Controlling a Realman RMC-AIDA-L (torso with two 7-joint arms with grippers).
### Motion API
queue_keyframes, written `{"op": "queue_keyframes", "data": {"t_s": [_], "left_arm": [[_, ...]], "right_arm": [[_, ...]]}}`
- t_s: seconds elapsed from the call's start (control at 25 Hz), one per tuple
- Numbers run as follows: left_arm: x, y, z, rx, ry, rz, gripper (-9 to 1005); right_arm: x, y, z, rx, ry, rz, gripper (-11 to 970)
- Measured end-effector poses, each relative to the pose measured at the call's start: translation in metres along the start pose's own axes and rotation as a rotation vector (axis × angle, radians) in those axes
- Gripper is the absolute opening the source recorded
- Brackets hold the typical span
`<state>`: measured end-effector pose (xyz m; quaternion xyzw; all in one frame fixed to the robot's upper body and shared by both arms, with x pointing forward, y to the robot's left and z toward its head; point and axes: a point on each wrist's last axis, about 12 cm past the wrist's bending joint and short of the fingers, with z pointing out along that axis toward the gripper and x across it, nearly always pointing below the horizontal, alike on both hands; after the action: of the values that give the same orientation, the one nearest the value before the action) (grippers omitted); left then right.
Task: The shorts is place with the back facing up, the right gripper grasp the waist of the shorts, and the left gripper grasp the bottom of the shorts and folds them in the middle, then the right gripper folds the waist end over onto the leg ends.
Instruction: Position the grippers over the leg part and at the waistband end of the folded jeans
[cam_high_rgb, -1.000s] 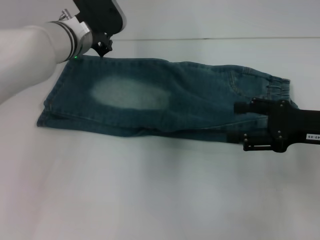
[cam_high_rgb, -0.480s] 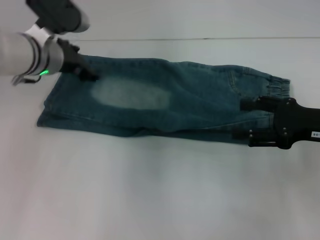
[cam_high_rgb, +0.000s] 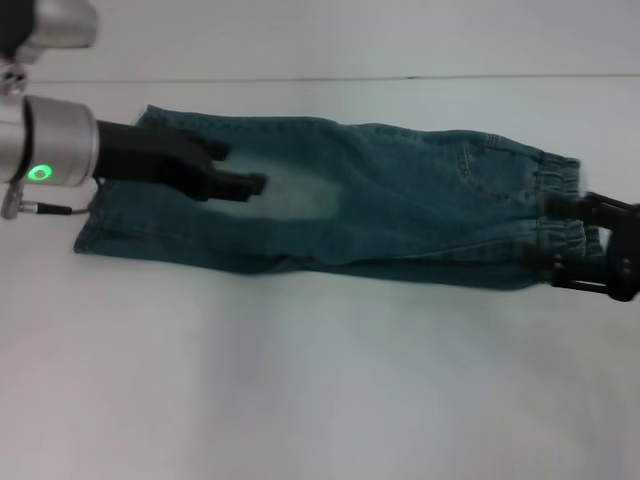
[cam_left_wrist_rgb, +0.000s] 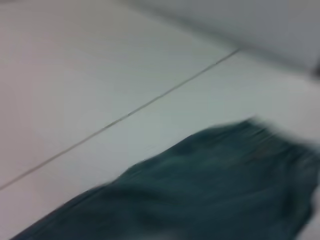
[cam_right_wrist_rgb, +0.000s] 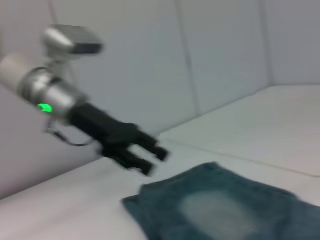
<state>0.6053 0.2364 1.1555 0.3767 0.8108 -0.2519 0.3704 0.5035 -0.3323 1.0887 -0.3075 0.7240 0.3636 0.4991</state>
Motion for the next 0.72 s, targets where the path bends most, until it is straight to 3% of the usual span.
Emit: {"op": "queue_keyframes", "data": {"t_s": [0.16,0.32,0.52,0.72], "left_arm": [[0.009,-0.012,-0.008,0.214,-0.099,-0.033,760],[0.019,-0.019,-0.01,0.344,-0.142,-0.092,721],[0.034,-0.022,-0.012,0.375,-0.141,-0.16,728],[0.045,-0.028,-0.011,0.38,-0.144,-0.182,728]], "right_arm": [[0.015,0.004,-0.02,0.07,-0.026,0.007,915],[0.033,0.011,-0.038,0.139,-0.054,0.009,915],[0.056,0.022,-0.054,0.238,-0.123,-0.006,915],[0.073,0.024,-0.058,0.298,-0.077,0.017,916]]}}
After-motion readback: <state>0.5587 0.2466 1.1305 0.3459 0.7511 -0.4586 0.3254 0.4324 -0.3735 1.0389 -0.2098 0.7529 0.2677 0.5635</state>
